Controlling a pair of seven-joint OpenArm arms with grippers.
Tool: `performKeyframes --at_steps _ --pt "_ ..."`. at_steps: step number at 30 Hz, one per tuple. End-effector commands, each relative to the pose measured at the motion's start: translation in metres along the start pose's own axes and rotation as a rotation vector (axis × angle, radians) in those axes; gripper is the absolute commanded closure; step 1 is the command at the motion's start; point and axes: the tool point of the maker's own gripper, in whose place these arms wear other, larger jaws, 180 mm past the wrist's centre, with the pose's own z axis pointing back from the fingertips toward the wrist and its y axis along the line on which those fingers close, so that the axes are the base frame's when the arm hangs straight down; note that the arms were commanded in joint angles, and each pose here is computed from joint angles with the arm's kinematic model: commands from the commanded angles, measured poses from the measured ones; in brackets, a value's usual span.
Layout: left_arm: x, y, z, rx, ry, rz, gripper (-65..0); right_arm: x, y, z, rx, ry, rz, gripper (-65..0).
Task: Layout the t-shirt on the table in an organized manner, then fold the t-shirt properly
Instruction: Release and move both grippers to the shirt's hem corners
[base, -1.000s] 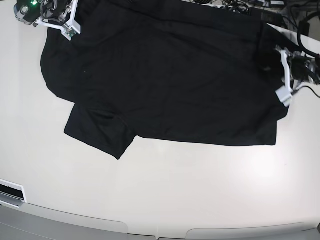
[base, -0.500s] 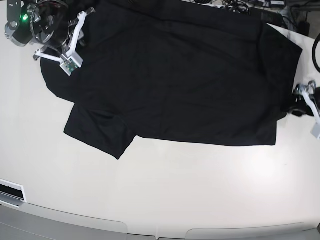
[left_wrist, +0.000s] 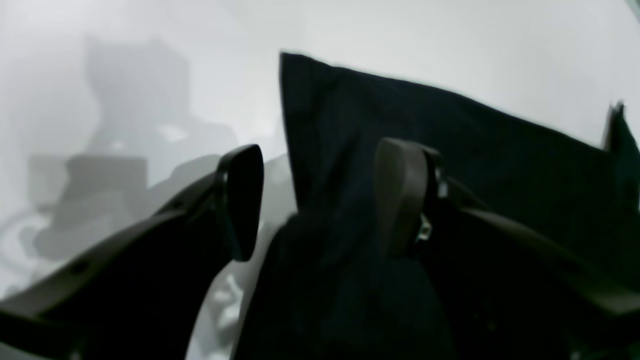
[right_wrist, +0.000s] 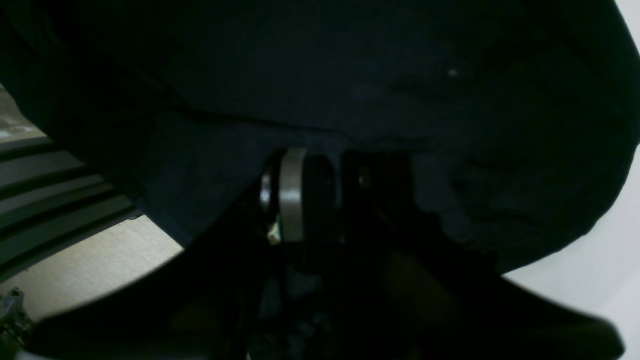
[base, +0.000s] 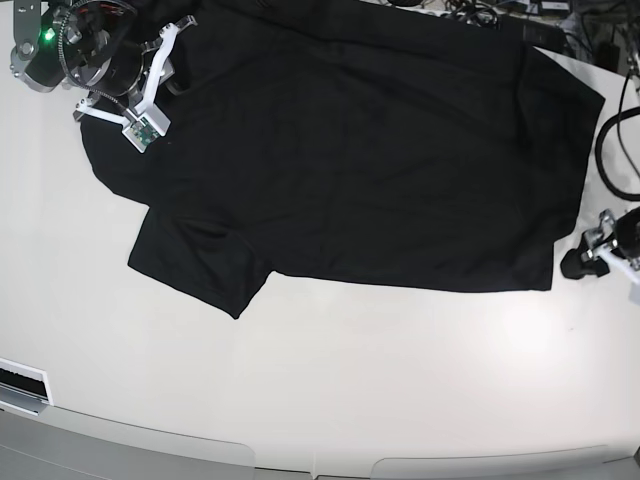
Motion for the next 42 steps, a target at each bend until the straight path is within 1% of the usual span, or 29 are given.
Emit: performKeyframes --at_steps 1,3,5,11,16,17,21,24,28,30,33,38,39,40,41,42 --pt "0.031 -0.003 0.003 -0.009 -0.077 -0.014 -36.2 0.007 -0.001 0.004 -0.002 -0.031 0.013 -15.2" --pt "0.033 -0.009 -0.006 -0.010 -0.077 -0.009 -36.2 0.007 -0.001 0.004 -0.001 -0.031 0.016 -15.2" --pt "0.033 -0.014 -0.015 0.002 -0.080 0.019 -36.2 0.007 0.000 0.004 0.003 -0.031 0.024 -15.2" --pt "0.030 -0.013 -0.027 0.059 -0.096 0.008 -36.2 0.007 0.001 0.004 0.004 -0.030 0.030 -15.2" --pt "0.034 0.006 -0.026 0.175 -0.130 0.018 -36.2 0.007 0.001 0.004 0.004 -0.030 0.029 -15.2" --pt "0.035 0.007 -0.026 0.184 -0.134 0.016 -36.2 0.007 0.001 0.004 0.004 -0.030 0.029 -15.2" --pt "0.033 0.007 -0.028 0.192 -0.131 0.007 -36.2 0.007 0.000 0.004 0.004 -0.031 0.029 -15.2" --pt "0.023 0.006 -0.032 0.195 -0.117 0.013 -36.2 0.007 0.001 0.004 0.005 -0.030 0.029 -15.2" --pt "-0.002 -0.002 -0.042 0.176 -0.082 0.030 -36.0 0.007 0.001 0.004 0.004 -0.026 0.029 -15.2" --pt "-0.011 -0.011 -0.047 0.141 -0.068 0.033 -36.0 0.006 0.001 0.004 0.004 -0.023 0.027 -15.2" --pt "-0.020 -0.021 -0.054 0.113 -0.041 0.009 -36.0 0.004 0.000 0.004 0.003 -0.011 0.025 -15.2" --pt "-0.019 -0.030 -0.059 0.100 -0.023 -0.031 -35.8 0.003 0.000 0.004 0.003 -0.008 0.025 -15.2" --pt "-0.018 -0.031 -0.060 0.100 -0.024 -0.034 -34.0 0.003 0.000 0.004 0.003 -0.008 0.026 -15.2" --pt "-0.016 -0.031 -0.060 0.099 -0.028 -0.034 -29.8 0.003 0.000 0.004 0.003 -0.008 0.025 -15.2" --pt "-0.014 -0.030 -0.060 0.105 -0.031 -0.031 -23.7 0.003 0.000 0.004 0.003 -0.008 0.026 -15.2" --pt "-0.013 -0.028 -0.059 0.117 -0.034 -0.025 -15.8 0.003 0.000 0.004 0.003 -0.009 0.026 -15.2"
